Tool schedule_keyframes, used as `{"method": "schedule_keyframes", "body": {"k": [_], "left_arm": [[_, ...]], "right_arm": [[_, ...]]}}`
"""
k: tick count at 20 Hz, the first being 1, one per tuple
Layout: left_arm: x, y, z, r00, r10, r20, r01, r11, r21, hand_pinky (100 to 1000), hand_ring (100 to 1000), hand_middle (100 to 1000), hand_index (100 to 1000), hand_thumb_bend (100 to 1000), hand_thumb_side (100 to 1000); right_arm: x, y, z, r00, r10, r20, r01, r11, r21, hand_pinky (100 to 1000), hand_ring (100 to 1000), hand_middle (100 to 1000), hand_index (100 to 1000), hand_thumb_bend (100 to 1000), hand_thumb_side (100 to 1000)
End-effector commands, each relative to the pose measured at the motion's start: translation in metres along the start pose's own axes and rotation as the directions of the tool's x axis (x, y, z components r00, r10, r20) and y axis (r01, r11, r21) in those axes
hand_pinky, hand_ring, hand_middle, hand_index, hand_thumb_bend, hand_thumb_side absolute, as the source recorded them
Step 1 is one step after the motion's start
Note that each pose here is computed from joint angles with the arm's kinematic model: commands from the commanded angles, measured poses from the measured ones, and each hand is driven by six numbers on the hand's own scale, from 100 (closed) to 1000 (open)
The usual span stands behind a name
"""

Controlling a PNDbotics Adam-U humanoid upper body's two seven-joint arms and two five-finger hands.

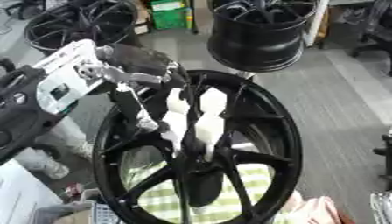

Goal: Pull the pin out of the wheel hub.

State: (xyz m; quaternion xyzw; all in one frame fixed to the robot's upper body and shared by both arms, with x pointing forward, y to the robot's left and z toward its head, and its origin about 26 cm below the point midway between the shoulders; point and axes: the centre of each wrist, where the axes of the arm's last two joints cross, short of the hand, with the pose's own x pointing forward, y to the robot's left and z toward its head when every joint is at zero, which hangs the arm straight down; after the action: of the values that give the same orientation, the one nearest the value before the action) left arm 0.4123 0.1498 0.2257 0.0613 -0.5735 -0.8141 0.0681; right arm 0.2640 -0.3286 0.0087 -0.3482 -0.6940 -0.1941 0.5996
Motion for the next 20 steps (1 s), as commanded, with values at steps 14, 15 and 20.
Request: {"method": "schedule_keyframes", "body": {"k": [14,15,20], "left_arm": [[-0.011,-0.012,0.003,0.952,-0.207,0.227,0.288,0.86,-0.421,409,390,633,788,493,457],[-0.011,-0.012,0.002,0.952,-0.206,0.226,0.286,0.86,-0.422,406,388,630,786,478,441],[-0.012,-0.016,-0.003,0.954,-0.194,0.229,0.277,0.864,-0.422,395,378,618,775,432,413]], "right_arm": [[0.005,-0.004,-0.007,0.999,0.011,0.035,-0.011,1.0,-0.002,471,685,769,815,100,789],[0.005,-0.004,-0.007,0.999,0.01,0.035,-0.01,1.0,-0.002,471,685,769,815,100,789],[0.005,-0.004,-0.007,0.999,0.009,0.035,-0.009,1.0,0.0,472,685,769,815,100,789]]}}
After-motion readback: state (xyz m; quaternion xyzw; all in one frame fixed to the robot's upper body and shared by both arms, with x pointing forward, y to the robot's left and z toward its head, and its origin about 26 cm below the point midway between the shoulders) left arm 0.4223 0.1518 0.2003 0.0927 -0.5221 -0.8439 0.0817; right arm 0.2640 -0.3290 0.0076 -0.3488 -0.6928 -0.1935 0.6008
